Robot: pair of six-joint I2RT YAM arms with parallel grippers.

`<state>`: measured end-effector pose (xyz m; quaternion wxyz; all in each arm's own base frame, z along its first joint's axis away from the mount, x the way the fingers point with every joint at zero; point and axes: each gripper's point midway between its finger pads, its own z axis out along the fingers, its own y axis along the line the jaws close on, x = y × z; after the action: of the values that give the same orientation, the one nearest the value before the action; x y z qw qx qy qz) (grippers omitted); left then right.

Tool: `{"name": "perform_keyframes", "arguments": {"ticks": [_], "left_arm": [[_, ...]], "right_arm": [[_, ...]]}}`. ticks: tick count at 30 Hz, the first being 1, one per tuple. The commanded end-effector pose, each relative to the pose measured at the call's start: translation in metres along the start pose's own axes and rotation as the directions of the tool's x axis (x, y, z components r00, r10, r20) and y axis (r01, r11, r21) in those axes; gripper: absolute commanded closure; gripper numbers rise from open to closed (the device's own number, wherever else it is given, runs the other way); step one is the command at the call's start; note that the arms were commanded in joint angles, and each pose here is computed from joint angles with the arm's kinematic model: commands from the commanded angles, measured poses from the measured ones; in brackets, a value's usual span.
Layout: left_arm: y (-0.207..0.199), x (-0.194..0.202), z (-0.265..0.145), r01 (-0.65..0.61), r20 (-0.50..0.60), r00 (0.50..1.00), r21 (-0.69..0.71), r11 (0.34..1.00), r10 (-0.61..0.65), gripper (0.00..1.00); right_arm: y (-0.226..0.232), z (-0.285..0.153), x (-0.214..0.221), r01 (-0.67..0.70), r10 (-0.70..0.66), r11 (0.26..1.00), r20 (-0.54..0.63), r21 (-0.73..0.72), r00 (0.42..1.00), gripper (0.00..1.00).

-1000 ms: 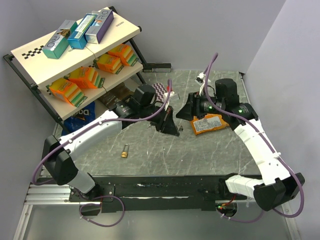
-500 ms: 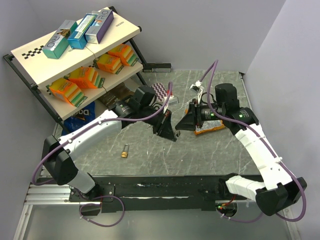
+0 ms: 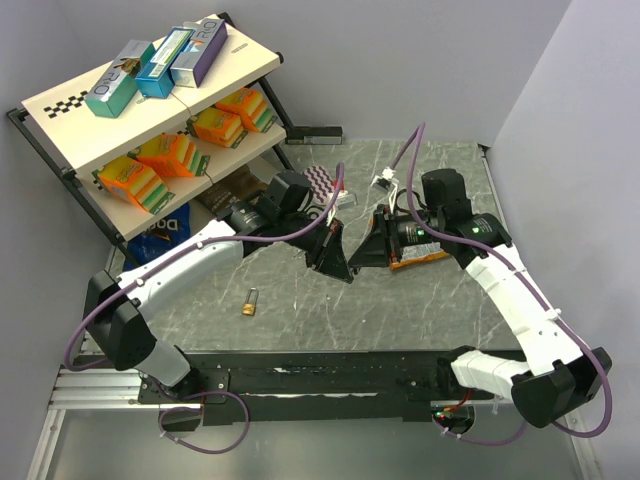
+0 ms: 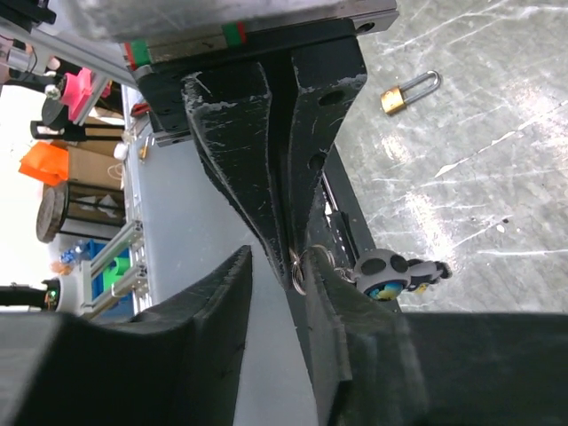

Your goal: Unlock with the key

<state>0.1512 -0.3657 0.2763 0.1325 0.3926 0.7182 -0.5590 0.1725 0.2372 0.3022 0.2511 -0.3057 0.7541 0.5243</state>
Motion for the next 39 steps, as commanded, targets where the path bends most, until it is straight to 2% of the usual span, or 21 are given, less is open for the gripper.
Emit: {"name": "perform_keyframes", "arguments": {"ticks": [1,6,7,8,14,17,18,21,22,24,26,27,32,33,36,39], "left_arm": [[-0.018,-0.010,-0.008,-0.062,0.037,0.997,0.033,0.998,0.061,0.99],[-0.017,-0.011,-0.009,-0.062,0.045,0.997,0.023,0.998,0.061,0.99],[-0.017,-0.011,-0.009,-0.059,0.047,0.997,0.020,0.998,0.058,0.99],[-0.017,-0.012,-0.009,-0.062,0.053,0.997,0.016,0.998,0.061,0.99],[-0.016,-0.018,-0.010,-0.060,0.091,0.994,-0.010,0.998,0.061,0.99],[-0.010,-0.028,-0.016,-0.042,0.133,0.990,-0.052,0.998,0.048,0.76],[-0.006,-0.030,-0.021,-0.033,0.155,0.987,-0.072,0.997,0.044,0.59],[-0.008,-0.037,-0.037,-0.023,0.237,0.970,-0.081,0.996,0.042,0.39],[-0.009,-0.043,-0.042,-0.019,0.278,0.960,-0.081,0.997,0.041,0.36],[-0.011,-0.046,-0.055,-0.013,0.334,0.941,-0.096,0.995,0.044,0.31],[-0.012,-0.059,-0.065,-0.001,0.407,0.912,-0.123,0.992,0.052,0.30],[-0.014,-0.066,-0.073,0.000,0.447,0.892,-0.143,0.990,0.065,0.30],[-0.022,-0.107,-0.100,0.070,0.652,0.757,-0.152,0.986,0.047,0.31],[-0.030,-0.116,-0.104,0.034,0.686,0.725,-0.135,0.990,0.068,0.31],[-0.037,-0.127,-0.111,0.049,0.742,0.670,-0.087,0.995,0.031,0.31],[-0.031,-0.128,-0.110,0.080,0.751,0.660,-0.072,0.994,0.001,0.30]], "right_arm": [[0.009,0.000,-0.004,0.046,-0.046,0.998,0.000,-0.037,0.999,0.67],[0.008,0.001,-0.001,0.037,-0.037,0.999,-0.007,-0.040,0.999,0.84],[0.009,0.001,-0.002,0.039,-0.039,0.998,-0.005,-0.041,0.999,0.97],[0.007,0.001,-0.002,0.036,-0.037,0.999,-0.007,-0.039,0.999,1.00],[0.005,0.000,-0.004,0.032,-0.032,0.999,0.001,-0.012,0.999,1.00],[0.000,-0.002,-0.011,0.041,-0.043,0.998,0.037,0.044,0.998,1.00],[-0.001,-0.007,-0.015,0.034,-0.039,0.997,0.065,0.065,0.997,1.00],[-0.012,-0.017,-0.032,0.011,-0.032,0.992,0.160,0.126,0.987,1.00],[-0.011,-0.019,-0.046,0.046,-0.073,0.991,0.213,0.128,0.974,1.00],[-0.012,-0.023,-0.054,-0.009,-0.024,0.993,0.284,0.116,0.959,1.00],[-0.011,-0.024,-0.072,0.021,-0.062,0.993,0.366,0.115,0.929,1.00],[-0.006,-0.026,-0.078,0.001,-0.037,0.996,0.399,0.092,0.916,1.00],[0.001,-0.033,-0.107,0.003,-0.036,0.998,0.523,0.065,0.851,1.00],[0.006,-0.035,-0.113,0.008,-0.037,0.998,0.547,0.055,0.836,1.00],[0.012,-0.039,-0.124,0.006,-0.026,0.999,0.587,0.036,0.809,1.00],[0.017,-0.040,-0.129,0.011,-0.008,1.000,0.608,-0.001,0.794,1.00]]}}
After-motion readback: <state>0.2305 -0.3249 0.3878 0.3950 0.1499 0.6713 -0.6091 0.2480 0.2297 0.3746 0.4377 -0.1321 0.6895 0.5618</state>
